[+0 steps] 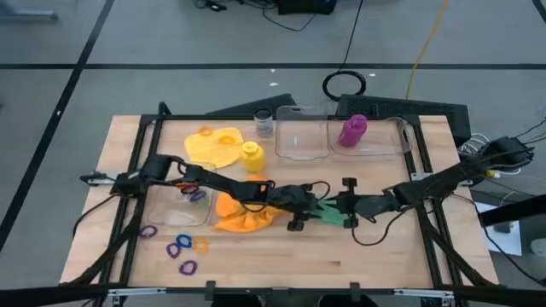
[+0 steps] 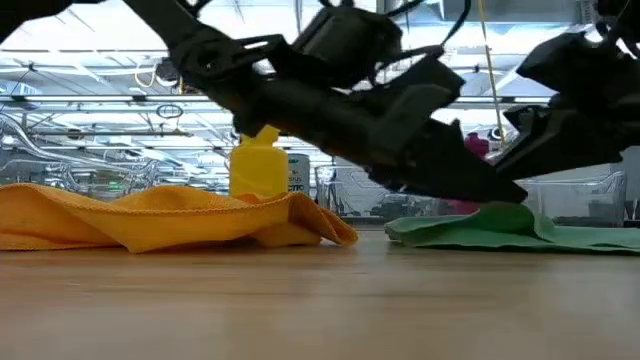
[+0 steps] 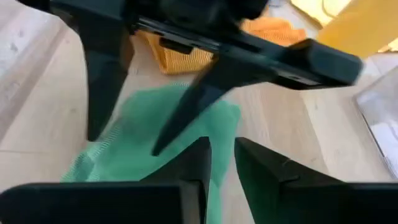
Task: Pick & Place Sports Items
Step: Fold the green towel, then put the green towel into the top left transparent bin
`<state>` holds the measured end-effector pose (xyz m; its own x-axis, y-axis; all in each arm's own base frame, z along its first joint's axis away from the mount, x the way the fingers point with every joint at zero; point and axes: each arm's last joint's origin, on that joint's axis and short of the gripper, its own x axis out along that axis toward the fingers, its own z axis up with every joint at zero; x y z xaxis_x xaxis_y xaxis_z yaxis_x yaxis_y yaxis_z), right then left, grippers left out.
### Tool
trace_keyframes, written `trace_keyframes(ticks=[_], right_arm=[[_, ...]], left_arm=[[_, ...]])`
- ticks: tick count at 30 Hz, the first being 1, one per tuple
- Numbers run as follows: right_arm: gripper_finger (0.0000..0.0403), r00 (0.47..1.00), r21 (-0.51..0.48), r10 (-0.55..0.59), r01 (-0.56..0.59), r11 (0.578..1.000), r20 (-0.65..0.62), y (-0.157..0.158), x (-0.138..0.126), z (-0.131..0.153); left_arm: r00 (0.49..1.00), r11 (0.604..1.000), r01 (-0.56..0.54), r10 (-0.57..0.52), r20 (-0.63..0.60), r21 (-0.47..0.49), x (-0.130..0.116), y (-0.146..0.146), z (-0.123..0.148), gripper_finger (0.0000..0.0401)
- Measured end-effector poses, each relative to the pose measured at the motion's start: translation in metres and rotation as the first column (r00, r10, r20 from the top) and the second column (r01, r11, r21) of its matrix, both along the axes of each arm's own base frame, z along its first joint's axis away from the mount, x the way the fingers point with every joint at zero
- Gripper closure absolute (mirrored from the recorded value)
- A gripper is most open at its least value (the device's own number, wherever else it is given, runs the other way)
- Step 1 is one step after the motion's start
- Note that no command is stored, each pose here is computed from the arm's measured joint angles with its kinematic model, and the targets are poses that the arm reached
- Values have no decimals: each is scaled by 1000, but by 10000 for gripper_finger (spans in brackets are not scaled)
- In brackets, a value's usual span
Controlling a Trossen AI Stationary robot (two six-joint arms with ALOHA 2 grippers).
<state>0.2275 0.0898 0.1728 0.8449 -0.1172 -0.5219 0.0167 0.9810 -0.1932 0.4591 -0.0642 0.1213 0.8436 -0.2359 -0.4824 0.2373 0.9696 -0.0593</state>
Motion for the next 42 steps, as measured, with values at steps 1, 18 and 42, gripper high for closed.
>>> trace_keyframes(ticks=[1, 18, 42], right_arm=[[355, 1000, -2, 0, 0, 1000, -5, 0, 0, 0], [355, 1000, 30, -7, 7, 1000, -13, -1, 0, -1], [168, 996, 196, -17, 34, 980, -86, -18, 11, -13]], left_arm=[[1000, 1000, 2, -1, -16, 9, 1, 1, 0, 254], [988, 996, 66, -57, -142, 57, -4, -17, -7, 254], [988, 989, 116, -105, -116, 95, -18, -24, 45, 254]])
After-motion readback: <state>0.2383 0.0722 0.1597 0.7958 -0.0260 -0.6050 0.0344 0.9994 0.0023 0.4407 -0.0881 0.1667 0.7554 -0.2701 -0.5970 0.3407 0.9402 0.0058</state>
